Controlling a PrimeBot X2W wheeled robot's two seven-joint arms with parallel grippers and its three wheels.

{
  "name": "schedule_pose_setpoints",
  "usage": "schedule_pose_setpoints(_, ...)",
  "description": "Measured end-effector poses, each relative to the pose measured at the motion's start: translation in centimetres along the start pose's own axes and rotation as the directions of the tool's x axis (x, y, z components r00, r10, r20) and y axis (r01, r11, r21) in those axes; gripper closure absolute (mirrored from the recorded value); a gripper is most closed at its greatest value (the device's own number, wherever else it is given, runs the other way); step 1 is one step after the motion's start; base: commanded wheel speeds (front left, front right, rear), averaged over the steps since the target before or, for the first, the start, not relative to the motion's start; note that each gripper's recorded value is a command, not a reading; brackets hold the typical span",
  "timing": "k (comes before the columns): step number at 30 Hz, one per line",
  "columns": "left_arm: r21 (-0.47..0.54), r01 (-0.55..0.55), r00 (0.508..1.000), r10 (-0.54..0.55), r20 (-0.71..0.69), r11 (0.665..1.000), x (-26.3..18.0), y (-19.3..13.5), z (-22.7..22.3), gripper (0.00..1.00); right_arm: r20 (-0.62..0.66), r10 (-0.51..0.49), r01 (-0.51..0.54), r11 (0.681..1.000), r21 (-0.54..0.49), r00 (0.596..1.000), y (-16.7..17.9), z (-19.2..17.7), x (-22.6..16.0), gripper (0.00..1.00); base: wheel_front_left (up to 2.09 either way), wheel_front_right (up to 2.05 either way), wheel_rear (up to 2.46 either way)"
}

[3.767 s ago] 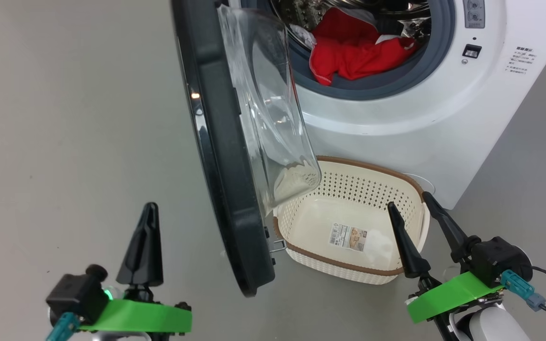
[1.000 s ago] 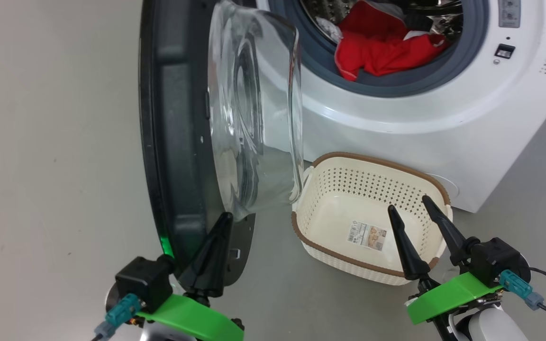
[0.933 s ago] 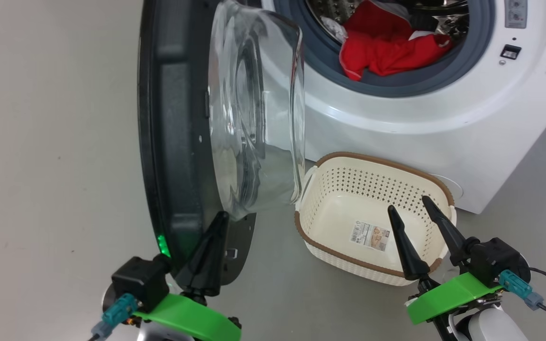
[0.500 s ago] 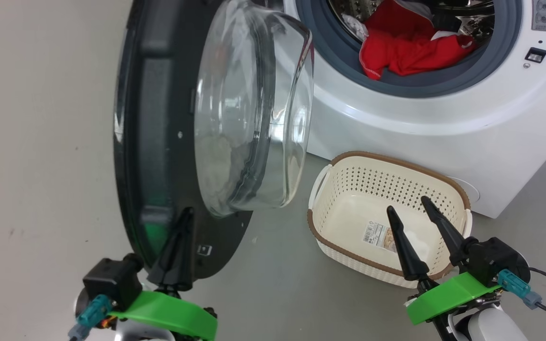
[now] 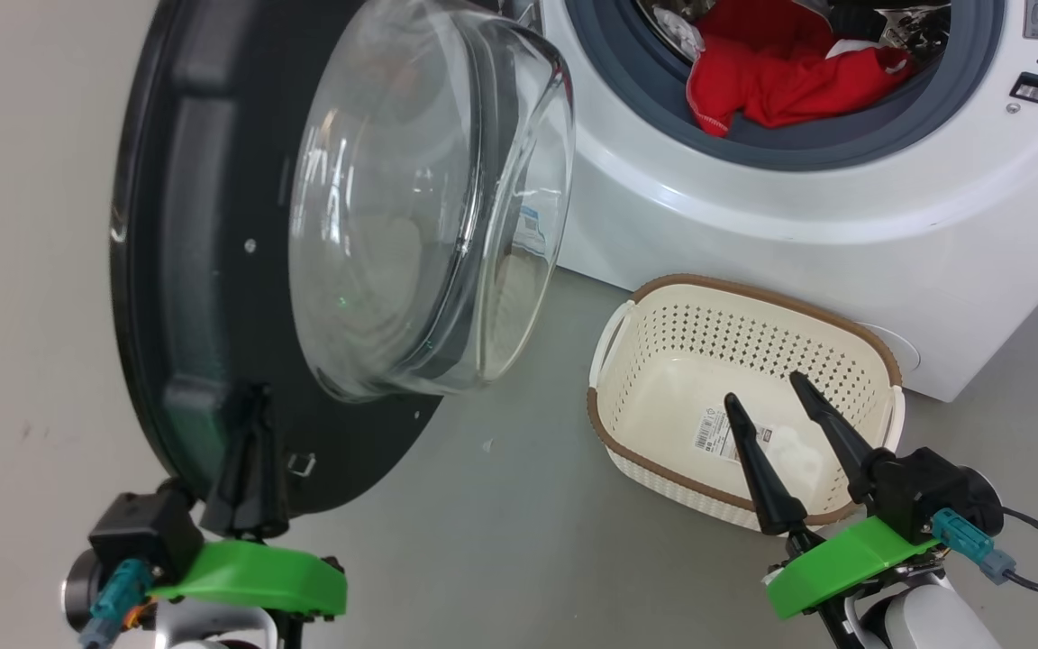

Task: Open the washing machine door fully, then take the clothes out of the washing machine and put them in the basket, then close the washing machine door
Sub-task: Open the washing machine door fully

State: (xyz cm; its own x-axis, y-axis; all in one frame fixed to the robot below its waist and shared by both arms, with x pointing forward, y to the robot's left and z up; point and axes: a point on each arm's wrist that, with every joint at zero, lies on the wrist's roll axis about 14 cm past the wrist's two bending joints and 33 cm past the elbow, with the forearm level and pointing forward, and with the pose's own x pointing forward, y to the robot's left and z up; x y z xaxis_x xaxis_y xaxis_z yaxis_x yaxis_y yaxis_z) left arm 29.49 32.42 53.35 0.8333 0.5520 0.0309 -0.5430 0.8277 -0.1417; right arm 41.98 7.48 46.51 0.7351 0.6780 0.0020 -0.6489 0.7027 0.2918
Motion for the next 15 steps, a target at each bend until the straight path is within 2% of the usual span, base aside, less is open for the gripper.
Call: schedule_pose_setpoints(15,0.017,-0.143,0.988,0.142,0.065,0.990,1.5,4.3,1.1,1.00,-0.021,0.014,-0.014,1.000,-0.006,1.000,0.2,-0.3,0.3,0.00,0.00,0.00,0.00)
